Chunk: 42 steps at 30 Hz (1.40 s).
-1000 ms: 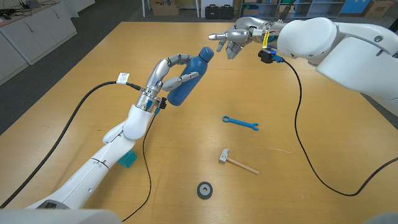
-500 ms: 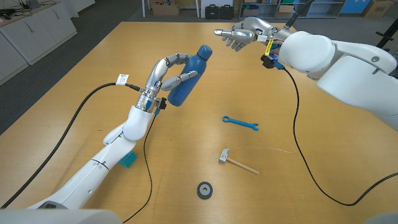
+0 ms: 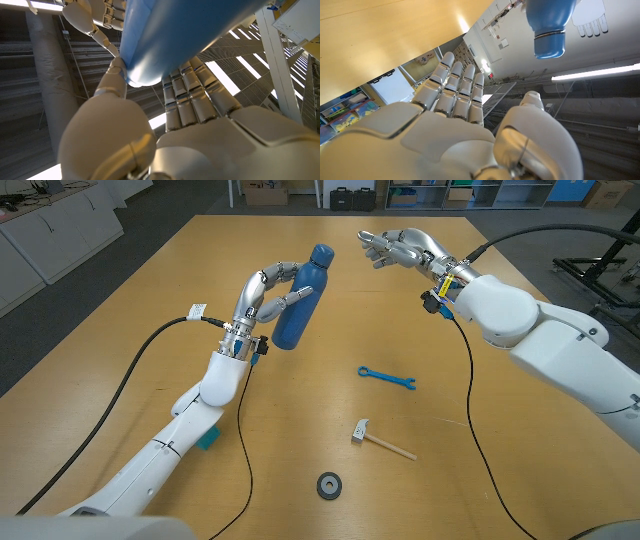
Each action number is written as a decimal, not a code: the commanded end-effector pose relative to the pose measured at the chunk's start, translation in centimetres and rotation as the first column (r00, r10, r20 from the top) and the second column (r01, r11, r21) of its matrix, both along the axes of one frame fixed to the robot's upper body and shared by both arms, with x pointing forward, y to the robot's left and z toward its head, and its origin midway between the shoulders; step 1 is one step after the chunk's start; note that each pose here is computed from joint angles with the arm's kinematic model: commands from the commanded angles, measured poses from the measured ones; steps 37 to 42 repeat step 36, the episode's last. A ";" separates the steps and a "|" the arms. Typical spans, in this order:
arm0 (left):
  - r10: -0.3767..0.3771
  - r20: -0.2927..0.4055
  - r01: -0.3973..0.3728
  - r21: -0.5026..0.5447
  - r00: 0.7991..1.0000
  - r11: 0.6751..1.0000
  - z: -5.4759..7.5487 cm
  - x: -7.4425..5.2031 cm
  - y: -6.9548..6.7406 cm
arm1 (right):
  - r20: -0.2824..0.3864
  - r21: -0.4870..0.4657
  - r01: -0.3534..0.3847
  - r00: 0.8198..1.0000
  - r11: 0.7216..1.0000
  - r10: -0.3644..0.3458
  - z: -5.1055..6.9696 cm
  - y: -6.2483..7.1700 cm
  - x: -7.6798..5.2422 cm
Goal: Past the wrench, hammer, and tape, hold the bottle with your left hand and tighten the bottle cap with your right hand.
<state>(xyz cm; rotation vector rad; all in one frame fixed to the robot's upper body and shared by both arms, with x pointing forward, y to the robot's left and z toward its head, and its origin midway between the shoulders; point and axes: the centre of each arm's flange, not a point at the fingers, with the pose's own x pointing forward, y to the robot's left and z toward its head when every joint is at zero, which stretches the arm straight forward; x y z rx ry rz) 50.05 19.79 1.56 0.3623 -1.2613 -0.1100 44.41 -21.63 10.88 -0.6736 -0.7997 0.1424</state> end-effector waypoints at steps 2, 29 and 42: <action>-0.062 -0.122 0.058 -0.034 0.991 0.998 0.4 1.3 1.4 | 0.014 0.161 -0.102 0.995 0.982 0.101 -4.2 -1.1 3.1; -0.001 -0.088 -0.014 -0.161 0.996 0.987 -0.3 3.7 5.1 | -0.005 0.382 -0.267 0.957 0.885 0.291 -9.0 -2.0 9.3; -0.006 -0.105 -0.012 -0.173 0.994 0.985 -0.9 4.3 4.9 | -0.034 0.385 -0.274 0.950 0.882 0.310 -9.3 -1.9 10.5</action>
